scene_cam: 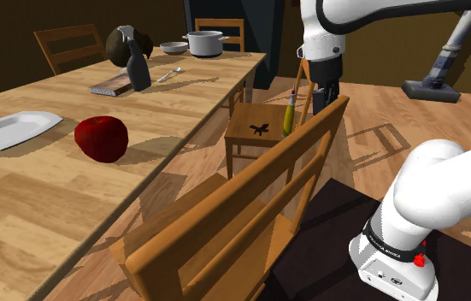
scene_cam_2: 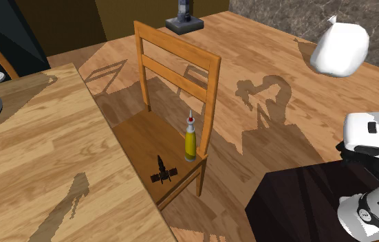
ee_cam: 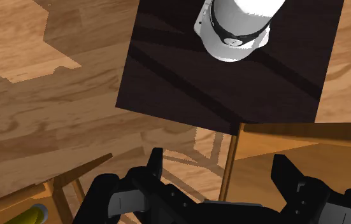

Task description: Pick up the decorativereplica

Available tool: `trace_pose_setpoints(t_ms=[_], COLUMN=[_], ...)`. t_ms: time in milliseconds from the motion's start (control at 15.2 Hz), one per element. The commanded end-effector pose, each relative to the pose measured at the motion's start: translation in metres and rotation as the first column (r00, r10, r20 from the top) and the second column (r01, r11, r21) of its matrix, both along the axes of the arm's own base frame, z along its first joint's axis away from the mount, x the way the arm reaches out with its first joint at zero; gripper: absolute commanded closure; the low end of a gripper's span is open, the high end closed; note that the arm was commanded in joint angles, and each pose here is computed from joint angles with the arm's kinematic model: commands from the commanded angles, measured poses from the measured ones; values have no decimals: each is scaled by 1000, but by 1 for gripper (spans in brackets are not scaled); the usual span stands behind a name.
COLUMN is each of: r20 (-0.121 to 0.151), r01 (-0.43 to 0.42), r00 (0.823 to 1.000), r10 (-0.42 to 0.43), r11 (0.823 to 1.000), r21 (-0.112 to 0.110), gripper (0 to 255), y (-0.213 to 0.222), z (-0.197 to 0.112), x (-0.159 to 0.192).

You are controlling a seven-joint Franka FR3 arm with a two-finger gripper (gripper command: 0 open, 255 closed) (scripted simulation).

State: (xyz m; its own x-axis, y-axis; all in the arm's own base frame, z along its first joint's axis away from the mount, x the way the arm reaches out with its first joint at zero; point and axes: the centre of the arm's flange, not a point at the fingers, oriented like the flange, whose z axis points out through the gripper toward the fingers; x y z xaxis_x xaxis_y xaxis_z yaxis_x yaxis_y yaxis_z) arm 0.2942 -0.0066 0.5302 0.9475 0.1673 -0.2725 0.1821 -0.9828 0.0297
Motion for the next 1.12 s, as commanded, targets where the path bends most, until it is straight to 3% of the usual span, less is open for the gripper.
trace_pose_setpoints(t_ms=[0, 1056], r20=[0, -52], r01=[0, -43], r00=[1000, 998], r10=[0, 42], r11=[1000, 999], r21=[0, -18], gripper=[0, 0], y=[0, -154], z=[0, -42], x=[0, 141])
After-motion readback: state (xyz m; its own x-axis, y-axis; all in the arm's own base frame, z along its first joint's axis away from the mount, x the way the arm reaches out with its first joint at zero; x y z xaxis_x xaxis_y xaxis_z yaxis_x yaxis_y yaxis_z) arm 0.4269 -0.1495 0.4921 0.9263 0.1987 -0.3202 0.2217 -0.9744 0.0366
